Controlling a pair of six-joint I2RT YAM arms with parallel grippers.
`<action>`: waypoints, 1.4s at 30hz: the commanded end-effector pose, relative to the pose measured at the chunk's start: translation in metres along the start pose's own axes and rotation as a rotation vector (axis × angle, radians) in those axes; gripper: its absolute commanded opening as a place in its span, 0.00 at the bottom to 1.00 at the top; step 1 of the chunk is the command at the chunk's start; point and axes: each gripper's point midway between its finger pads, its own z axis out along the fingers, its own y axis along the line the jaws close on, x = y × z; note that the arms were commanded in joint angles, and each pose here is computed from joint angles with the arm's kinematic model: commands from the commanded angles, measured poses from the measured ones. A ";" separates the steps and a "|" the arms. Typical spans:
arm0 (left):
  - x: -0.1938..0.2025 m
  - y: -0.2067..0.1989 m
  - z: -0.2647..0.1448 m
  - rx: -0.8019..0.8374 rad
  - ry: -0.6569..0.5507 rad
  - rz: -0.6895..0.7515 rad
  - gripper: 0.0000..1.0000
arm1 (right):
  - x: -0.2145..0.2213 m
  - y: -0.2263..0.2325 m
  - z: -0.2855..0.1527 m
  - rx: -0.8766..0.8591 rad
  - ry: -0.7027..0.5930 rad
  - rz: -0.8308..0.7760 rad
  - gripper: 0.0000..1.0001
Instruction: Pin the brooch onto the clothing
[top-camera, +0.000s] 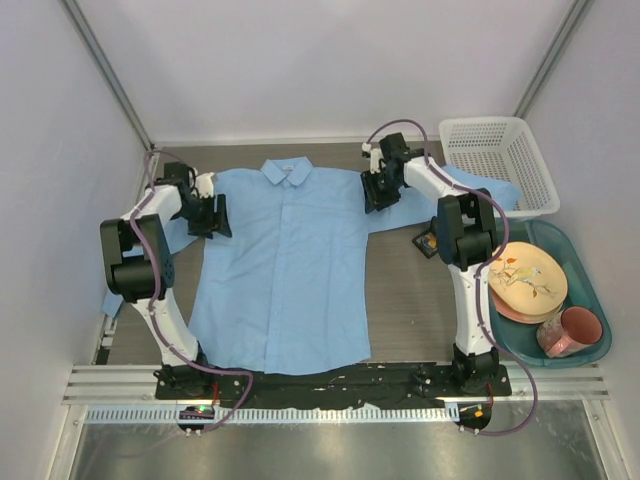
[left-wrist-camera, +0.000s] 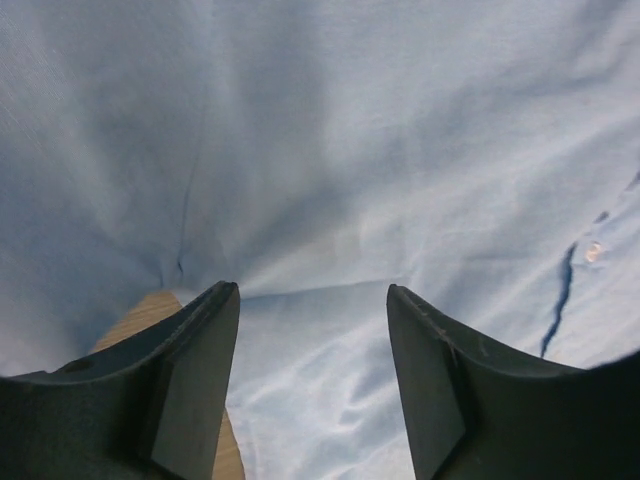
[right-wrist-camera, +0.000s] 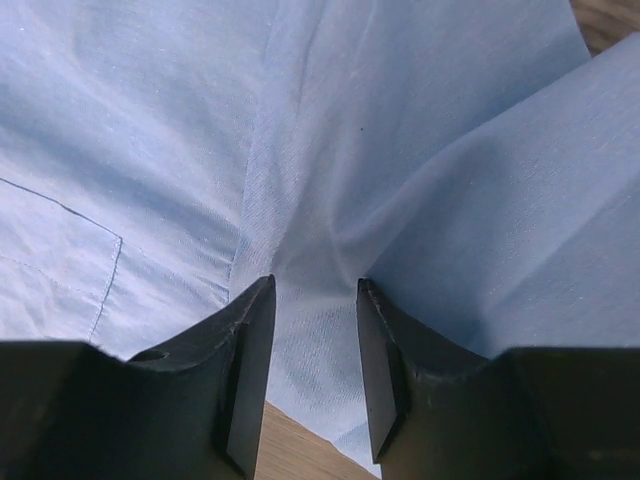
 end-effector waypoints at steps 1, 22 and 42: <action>-0.049 -0.019 -0.053 0.036 -0.187 0.115 0.67 | -0.024 0.020 -0.026 -0.019 -0.062 -0.092 0.44; -0.050 -0.007 -0.080 0.087 -0.225 0.120 0.66 | 0.074 0.100 -0.004 -0.077 0.138 -0.288 0.45; -0.005 -0.016 -0.064 0.128 -0.160 0.113 0.63 | 0.043 0.062 -0.025 -0.077 0.130 -0.359 0.50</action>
